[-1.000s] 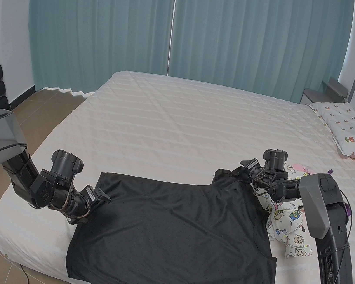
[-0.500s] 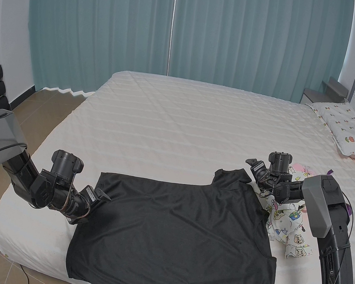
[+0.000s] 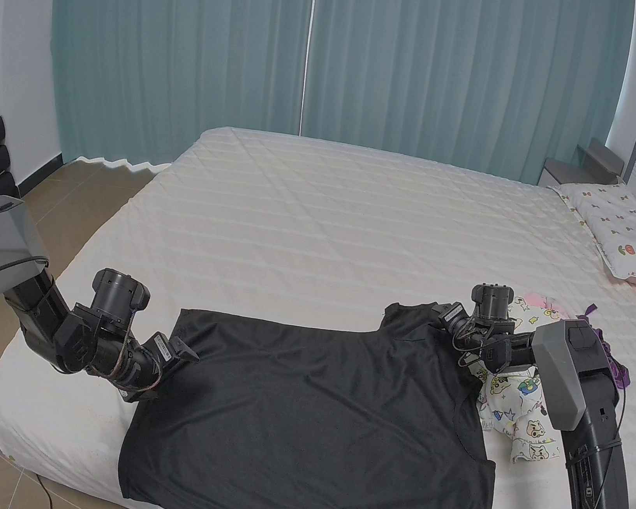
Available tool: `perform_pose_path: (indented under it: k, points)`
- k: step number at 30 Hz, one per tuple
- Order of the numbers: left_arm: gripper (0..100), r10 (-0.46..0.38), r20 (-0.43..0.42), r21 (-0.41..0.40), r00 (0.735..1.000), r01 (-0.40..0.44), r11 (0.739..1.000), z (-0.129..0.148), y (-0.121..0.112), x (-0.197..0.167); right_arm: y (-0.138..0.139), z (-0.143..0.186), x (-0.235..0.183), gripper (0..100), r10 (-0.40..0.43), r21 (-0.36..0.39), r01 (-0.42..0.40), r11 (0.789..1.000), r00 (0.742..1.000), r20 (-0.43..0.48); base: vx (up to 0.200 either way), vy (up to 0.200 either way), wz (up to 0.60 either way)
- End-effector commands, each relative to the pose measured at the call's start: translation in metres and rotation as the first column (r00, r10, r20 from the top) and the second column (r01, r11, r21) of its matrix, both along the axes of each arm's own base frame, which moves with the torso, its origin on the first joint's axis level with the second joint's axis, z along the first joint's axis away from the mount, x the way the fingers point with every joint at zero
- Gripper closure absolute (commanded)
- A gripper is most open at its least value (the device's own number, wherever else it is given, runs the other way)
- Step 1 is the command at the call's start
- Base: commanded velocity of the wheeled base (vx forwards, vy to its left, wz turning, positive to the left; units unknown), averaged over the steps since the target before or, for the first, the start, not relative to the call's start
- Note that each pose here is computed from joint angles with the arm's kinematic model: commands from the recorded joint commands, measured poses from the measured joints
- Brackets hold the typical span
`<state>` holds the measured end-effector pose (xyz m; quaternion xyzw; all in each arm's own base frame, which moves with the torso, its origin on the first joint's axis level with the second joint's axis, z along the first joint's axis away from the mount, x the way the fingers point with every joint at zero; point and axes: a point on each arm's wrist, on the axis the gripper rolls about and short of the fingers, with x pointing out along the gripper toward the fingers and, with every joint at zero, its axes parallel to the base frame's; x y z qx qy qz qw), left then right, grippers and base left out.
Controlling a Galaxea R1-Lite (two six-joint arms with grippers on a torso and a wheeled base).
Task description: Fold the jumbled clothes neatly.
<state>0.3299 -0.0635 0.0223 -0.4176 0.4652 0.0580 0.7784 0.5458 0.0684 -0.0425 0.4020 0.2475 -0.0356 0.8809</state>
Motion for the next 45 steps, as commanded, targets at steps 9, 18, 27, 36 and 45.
perform_pose_path:
  k: [9,18,27,36,45]
  points:
    - [0,0.001,-0.001,0.0,1.0,-0.001,1.0,0.0,0.0,0.0,-0.007,0.037,0.009,100,-0.021,0.02,0.017,1.0,0.976,0.217,0.0,0.0,0.0]
    - [0,-0.001,-0.001,0.0,1.0,0.001,1.0,0.0,0.0,0.0,-0.005,0.032,0.01,100,0.002,-0.017,0.002,1.0,0.965,0.264,0.0,0.0,0.0]
    - [0,0.0,-0.002,-0.001,1.0,0.0,1.0,0.0,0.0,0.0,-0.008,0.033,0.01,0,0.001,-0.031,0.007,0.999,0.966,0.26,0.0,0.0,0.0]
    - [0,-0.009,0.001,-0.015,1.0,0.009,1.0,-0.001,0.001,-0.006,-0.005,0.069,-0.014,0,0.015,-0.035,-0.007,0.999,0.972,0.234,0.0,0.0,0.0]
    - [0,-0.033,0.131,-0.04,0.991,0.038,0.998,0.019,0.001,-0.028,-0.007,0.102,-0.117,0,0.049,-0.04,-0.043,0.998,0.988,0.149,0.0,0.0,0.0]
